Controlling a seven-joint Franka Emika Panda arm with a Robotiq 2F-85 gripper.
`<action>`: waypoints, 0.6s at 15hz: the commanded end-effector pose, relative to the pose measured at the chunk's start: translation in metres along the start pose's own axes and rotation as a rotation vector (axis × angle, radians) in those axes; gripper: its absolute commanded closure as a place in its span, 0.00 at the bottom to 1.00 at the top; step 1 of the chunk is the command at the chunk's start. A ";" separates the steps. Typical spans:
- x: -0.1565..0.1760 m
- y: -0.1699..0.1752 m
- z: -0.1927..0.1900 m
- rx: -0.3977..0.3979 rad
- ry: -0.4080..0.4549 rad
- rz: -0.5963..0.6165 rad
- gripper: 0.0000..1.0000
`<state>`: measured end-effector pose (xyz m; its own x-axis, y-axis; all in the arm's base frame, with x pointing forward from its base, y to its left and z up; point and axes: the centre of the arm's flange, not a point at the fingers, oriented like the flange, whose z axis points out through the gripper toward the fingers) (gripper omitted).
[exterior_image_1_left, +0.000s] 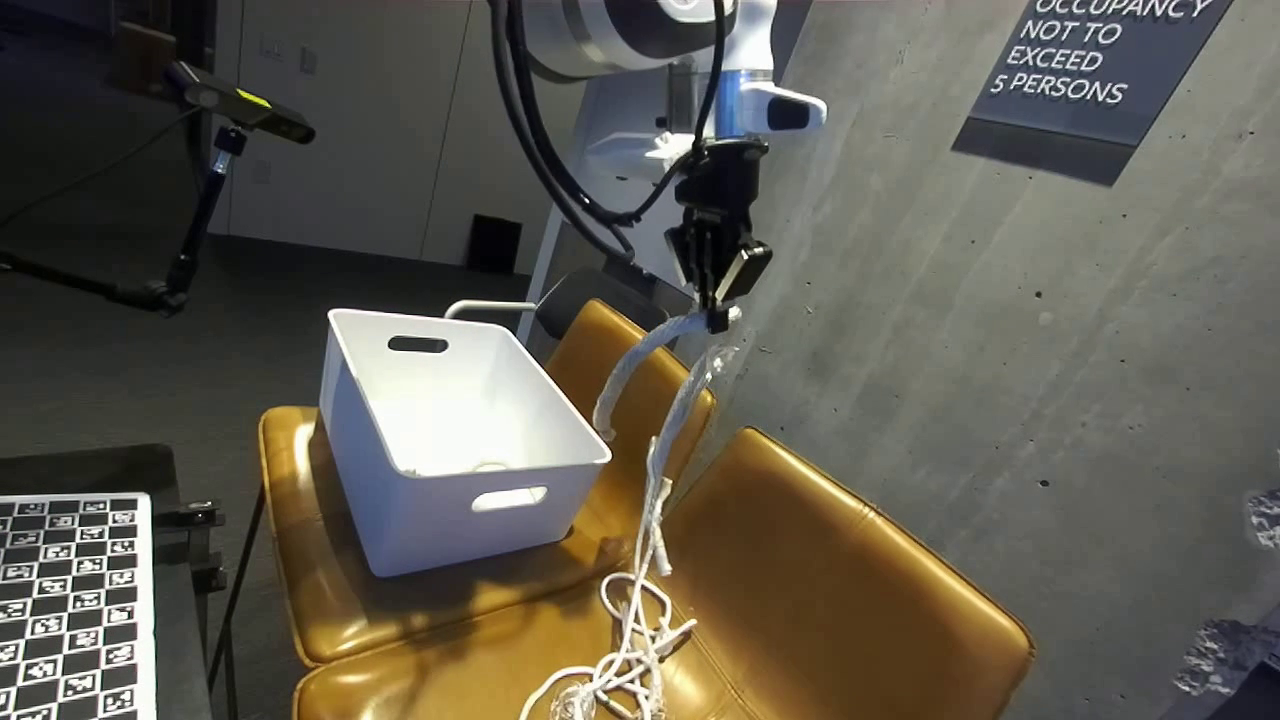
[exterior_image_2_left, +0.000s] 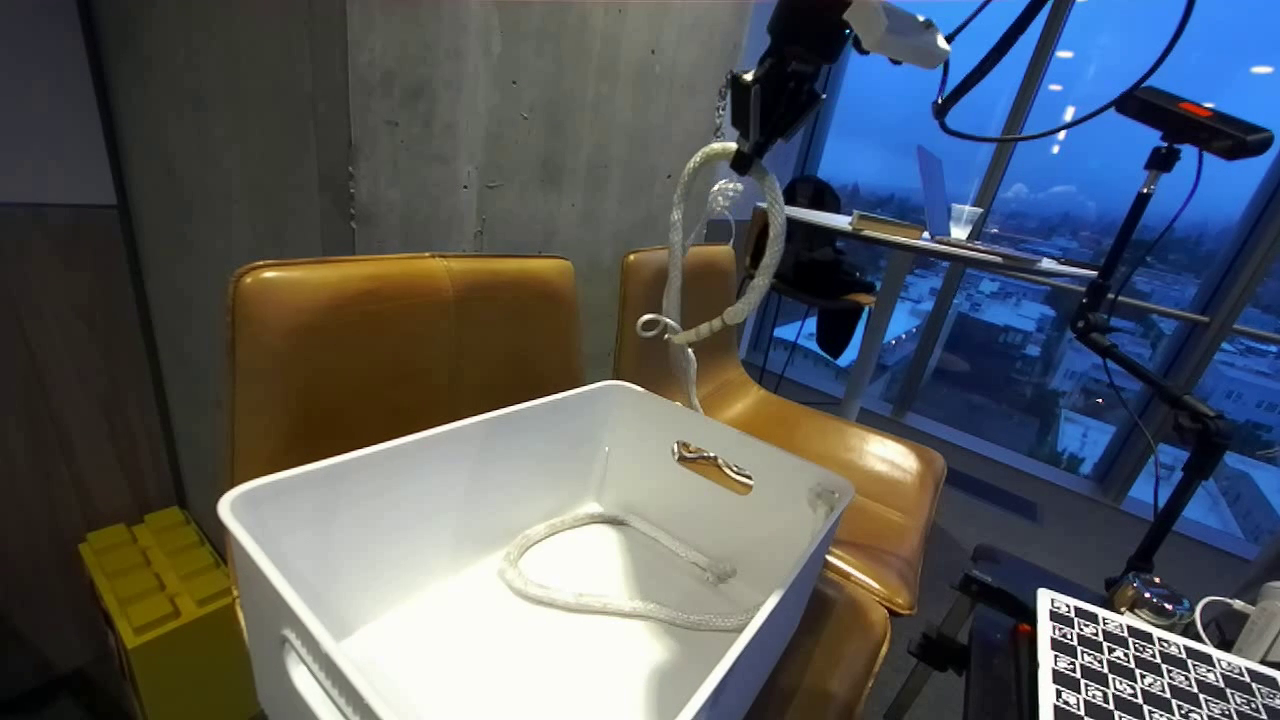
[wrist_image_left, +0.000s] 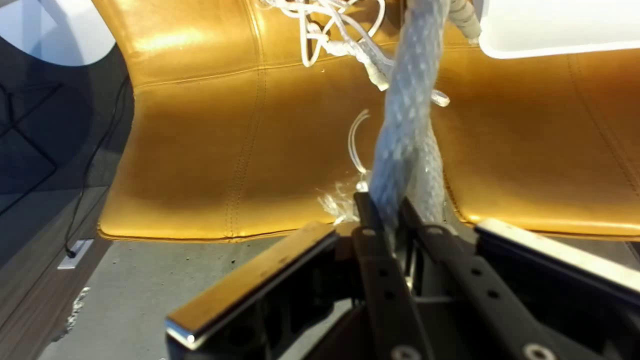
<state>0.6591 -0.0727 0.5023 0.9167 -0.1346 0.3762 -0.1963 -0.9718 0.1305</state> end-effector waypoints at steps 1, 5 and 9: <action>-0.014 0.047 -0.027 0.023 -0.029 0.062 0.97; -0.047 0.085 -0.019 0.031 -0.027 0.074 0.97; -0.035 0.112 -0.022 0.099 -0.118 0.173 0.97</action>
<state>0.6057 -0.1600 0.5091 0.9122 -0.2737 0.3050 -0.3000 -0.9530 0.0418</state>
